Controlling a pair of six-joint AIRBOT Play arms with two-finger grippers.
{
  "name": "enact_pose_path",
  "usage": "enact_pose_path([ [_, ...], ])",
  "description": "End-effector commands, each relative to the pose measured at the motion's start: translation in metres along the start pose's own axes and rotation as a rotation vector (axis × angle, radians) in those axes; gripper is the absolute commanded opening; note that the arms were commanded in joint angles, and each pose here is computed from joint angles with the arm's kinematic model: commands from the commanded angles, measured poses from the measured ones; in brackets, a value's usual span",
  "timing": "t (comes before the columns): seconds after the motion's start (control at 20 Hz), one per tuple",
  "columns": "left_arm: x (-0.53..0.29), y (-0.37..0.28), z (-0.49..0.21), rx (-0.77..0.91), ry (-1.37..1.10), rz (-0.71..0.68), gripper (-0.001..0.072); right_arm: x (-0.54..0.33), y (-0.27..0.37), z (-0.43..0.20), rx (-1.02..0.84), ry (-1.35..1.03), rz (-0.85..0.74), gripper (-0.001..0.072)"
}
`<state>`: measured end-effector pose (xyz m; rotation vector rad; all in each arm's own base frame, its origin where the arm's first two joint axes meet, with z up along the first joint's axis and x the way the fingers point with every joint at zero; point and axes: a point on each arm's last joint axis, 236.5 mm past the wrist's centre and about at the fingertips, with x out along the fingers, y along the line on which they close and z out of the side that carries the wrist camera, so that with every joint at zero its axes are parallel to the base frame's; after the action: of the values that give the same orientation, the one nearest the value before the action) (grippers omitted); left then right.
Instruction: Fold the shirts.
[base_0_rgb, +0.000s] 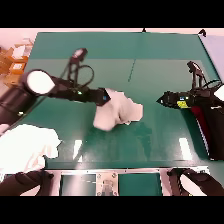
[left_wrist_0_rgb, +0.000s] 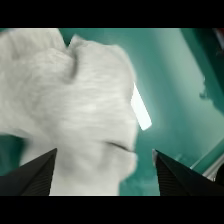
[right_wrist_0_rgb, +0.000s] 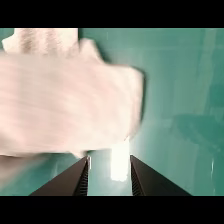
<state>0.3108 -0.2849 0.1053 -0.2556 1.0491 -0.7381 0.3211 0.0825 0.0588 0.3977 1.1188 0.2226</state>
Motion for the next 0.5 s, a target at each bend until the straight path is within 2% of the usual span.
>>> enact_pose_path([
  [0.0, 0.018, 0.011, -0.034, -0.007, 0.154, 0.005, 0.0718, -0.004, -0.014, 0.006, 0.007, -0.018, -0.021, 0.0333],
  [0.1, 0.004, 0.026, -0.029, -0.034, 0.164, 0.019, 0.0718, -0.002, -0.035, 0.011, 0.067, -0.02, -0.046, 0.0422],
  [0.3, 0.001, 0.058, -0.044, -0.112, 0.211, 0.057, 0.0719, 0.033, -0.072, 0.011, 0.134, 0.063, -0.054, 0.0428],
  [0.45, 0.019, 0.09, -0.097, -0.162, 0.321, 0.121, 0.0719, 0.082, -0.071, -0.003, 0.217, 0.181, 0.043, 0.0425],
])
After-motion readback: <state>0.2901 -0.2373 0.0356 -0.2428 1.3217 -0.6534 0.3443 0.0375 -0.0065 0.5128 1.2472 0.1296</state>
